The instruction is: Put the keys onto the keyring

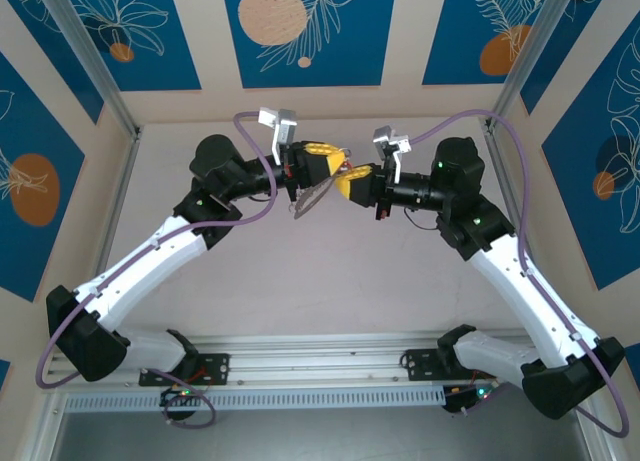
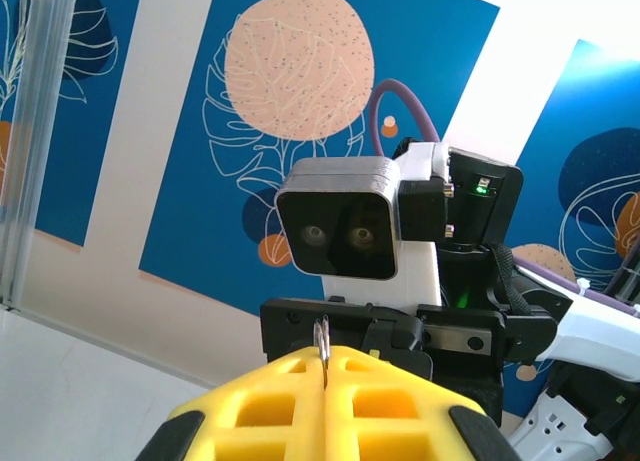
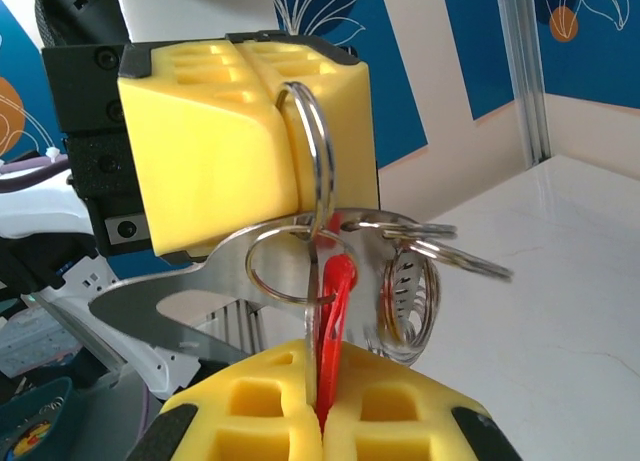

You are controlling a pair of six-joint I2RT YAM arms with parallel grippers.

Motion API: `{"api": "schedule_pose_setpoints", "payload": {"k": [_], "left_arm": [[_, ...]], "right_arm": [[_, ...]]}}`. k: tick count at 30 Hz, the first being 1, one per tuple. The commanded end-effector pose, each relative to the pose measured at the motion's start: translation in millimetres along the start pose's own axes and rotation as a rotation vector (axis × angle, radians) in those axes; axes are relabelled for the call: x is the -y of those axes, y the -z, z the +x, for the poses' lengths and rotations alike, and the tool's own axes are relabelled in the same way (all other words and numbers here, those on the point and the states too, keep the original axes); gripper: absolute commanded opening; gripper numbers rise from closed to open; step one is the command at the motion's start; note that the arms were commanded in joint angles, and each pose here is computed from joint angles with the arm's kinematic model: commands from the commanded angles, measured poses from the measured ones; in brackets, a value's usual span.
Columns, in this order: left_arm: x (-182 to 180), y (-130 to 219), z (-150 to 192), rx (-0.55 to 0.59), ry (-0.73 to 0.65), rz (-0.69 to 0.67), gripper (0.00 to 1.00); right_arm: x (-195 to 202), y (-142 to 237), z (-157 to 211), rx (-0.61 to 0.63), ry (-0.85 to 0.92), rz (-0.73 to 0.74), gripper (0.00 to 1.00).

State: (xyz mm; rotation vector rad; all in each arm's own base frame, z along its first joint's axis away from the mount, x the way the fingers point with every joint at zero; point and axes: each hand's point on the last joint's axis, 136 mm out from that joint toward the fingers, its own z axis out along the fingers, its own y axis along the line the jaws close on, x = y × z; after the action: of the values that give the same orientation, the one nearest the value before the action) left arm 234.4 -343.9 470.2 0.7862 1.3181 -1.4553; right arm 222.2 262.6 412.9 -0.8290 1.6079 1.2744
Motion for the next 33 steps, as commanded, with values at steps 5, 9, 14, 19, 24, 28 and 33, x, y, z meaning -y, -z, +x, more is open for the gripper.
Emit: {"api": "schedule_pose_setpoints", "payload": {"k": [5, 9, 14, 19, 24, 28, 33], "left_arm": [[15.9, 1.1, -14.5, 0.059, -0.036, 0.037, 0.0], [14.5, 0.5, -13.3, 0.06, -0.032, 0.033, 0.0], [14.7, 0.0, -12.5, 0.063, -0.031, 0.035, 0.0], [14.3, 0.5, -10.4, 0.06, -0.026, 0.035, 0.0], [14.6, 2.6, -9.3, 0.063, -0.026, 0.028, 0.0], [13.3, 4.6, -9.4, 0.072, -0.026, 0.015, 0.0], [9.7, 5.5, -9.8, 0.082, -0.02, -0.007, 0.0]], "right_arm": [[-11.5, -13.6, 5.8, -0.05, 0.016, -0.051, 0.0], [-14.4, -18.8, 7.1, -0.071, 0.019, -0.065, 0.0], [-14.9, -23.8, 8.6, -0.083, 0.023, -0.069, 0.0], [-13.4, -21.7, 6.6, -0.073, 0.033, -0.047, 0.0], [-8.1, -14.5, 3.2, -0.05, 0.04, 0.002, 0.0], [-6.7, -9.6, 2.4, -0.043, 0.031, 0.013, 0.0], [-4.9, 0.8, 3.3, -0.037, 0.022, 0.035, 0.31]]}}
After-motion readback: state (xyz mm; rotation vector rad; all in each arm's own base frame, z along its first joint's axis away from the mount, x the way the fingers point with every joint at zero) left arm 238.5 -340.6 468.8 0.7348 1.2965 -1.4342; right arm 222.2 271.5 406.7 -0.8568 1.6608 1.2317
